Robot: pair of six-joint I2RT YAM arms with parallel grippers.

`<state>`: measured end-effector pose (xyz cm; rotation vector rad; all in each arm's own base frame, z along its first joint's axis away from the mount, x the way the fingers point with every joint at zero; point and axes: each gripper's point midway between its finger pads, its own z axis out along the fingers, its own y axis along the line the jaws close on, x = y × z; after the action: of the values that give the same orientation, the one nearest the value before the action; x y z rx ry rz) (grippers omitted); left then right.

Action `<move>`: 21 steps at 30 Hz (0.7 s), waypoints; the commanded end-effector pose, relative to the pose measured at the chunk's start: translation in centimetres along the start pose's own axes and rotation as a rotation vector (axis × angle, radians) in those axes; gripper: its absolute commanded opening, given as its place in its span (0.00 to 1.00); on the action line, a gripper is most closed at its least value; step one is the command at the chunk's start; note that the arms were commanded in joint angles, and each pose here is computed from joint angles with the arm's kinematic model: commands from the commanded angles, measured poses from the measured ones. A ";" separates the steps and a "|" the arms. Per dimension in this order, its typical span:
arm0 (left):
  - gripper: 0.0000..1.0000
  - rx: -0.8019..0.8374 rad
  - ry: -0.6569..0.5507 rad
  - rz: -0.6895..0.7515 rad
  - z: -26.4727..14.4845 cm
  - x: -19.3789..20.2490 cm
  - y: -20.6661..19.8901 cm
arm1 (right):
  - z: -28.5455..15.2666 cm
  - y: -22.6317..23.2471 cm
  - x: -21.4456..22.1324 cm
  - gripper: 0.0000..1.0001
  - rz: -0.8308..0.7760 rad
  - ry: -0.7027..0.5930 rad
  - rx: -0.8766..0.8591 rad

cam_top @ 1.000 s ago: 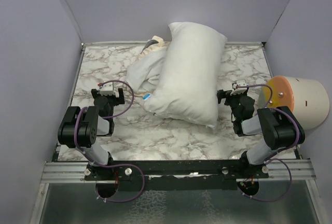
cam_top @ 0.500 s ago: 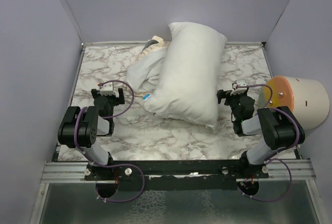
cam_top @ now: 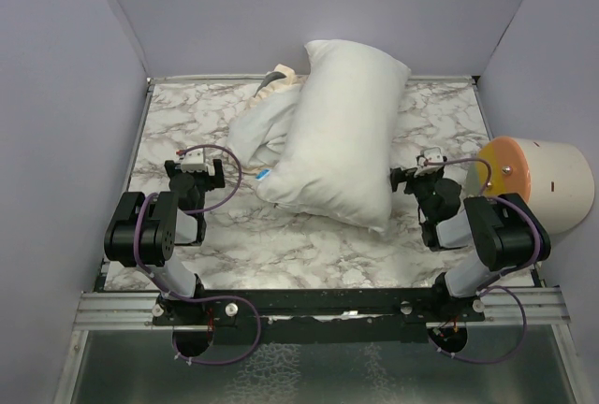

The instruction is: Remove the pillowcase from the pillow

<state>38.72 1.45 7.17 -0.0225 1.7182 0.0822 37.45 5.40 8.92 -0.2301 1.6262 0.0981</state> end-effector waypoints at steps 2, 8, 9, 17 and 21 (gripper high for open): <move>0.99 -0.015 -0.010 0.006 0.0 -0.2 0.2 | -1.2 1.1 -2.1 0.99 -0.039 -0.115 -0.061; 0.99 -0.016 -0.010 0.004 0.0 -0.2 0.3 | -0.5 -2.8 -1.6 0.99 0.069 -0.078 0.165; 0.99 -0.015 -0.010 0.004 0.0 -0.2 0.3 | 0.4 -2.1 -1.5 0.99 0.055 -0.054 0.117; 0.99 -0.015 -0.009 0.005 0.0 -0.2 0.2 | 1.2 0.3 -0.7 0.99 0.003 -0.004 -0.030; 0.99 -0.015 -0.010 0.004 0.0 -0.2 0.3 | 1.2 0.2 -0.8 0.99 0.002 -0.009 -0.030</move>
<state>38.72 1.47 7.17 -0.0225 1.7182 0.0828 38.51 5.42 9.78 -0.2101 1.6134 0.1080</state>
